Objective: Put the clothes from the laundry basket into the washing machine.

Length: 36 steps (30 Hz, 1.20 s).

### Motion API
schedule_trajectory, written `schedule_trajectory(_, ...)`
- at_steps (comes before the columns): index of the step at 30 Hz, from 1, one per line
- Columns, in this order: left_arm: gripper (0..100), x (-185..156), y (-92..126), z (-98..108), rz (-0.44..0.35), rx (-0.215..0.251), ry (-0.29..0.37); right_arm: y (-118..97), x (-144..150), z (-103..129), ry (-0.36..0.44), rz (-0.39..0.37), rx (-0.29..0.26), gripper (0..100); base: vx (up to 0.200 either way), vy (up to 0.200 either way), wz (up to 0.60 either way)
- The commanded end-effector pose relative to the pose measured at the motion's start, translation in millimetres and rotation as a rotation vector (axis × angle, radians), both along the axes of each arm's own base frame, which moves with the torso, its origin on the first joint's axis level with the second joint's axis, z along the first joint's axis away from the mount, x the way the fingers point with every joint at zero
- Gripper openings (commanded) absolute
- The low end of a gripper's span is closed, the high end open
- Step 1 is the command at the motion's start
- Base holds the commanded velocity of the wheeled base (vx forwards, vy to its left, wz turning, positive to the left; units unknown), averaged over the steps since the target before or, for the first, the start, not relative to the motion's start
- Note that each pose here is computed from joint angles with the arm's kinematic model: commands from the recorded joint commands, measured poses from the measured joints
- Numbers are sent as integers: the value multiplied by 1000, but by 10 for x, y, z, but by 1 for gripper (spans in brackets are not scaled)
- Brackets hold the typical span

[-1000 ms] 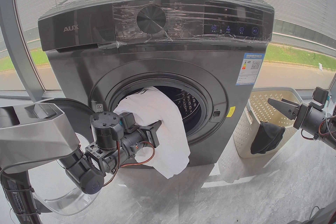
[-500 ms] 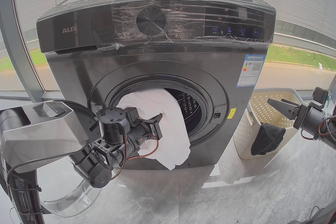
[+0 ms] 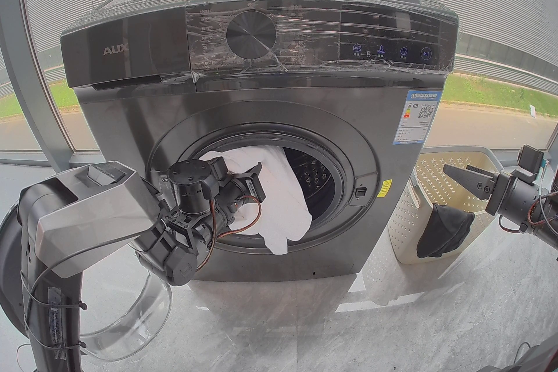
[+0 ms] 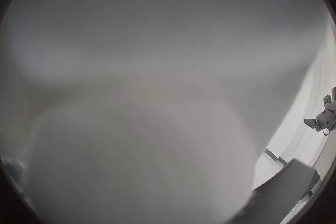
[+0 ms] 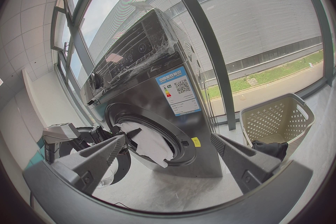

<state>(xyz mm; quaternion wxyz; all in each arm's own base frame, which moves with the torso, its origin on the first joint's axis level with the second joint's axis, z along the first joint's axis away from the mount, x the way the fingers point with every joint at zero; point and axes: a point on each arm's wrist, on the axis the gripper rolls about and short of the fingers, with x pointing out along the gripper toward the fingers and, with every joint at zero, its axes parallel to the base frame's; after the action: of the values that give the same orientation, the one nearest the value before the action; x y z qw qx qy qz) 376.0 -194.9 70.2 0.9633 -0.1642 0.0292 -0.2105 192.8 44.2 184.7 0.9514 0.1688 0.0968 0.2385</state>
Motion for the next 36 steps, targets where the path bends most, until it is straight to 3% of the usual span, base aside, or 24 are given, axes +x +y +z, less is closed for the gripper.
schedule_trajectory(1,0,126,-69,-45,-3,-18,-31,-8,16,-15,7,-5,-1,100,0,0,0)
schedule_trajectory(4,0,161,-96,-50,-6,-26,-46,-10,19,-18,9,-6,-2,100,0,0,0)
schedule_trajectory(11,0,227,-201,-281,-22,-26,-36,-5,46,-49,24,-6,-5,100,0,0,0)
schedule_trajectory(16,0,342,-255,-241,-19,-50,-81,-6,56,-65,31,-8,-6,100,0,0,0)
schedule_trajectory(21,0,402,-269,-298,-10,-56,-85,-5,66,-70,34,-8,-7,100,0,0,0)
schedule_trajectory(28,0,536,-325,-88,-9,-122,-186,-11,68,-78,37,-11,-7,100,0,0,0)
schedule_trajectory(36,0,617,-315,-188,-1,-156,-186,-19,73,-81,39,-15,-7,100,0,0,0)
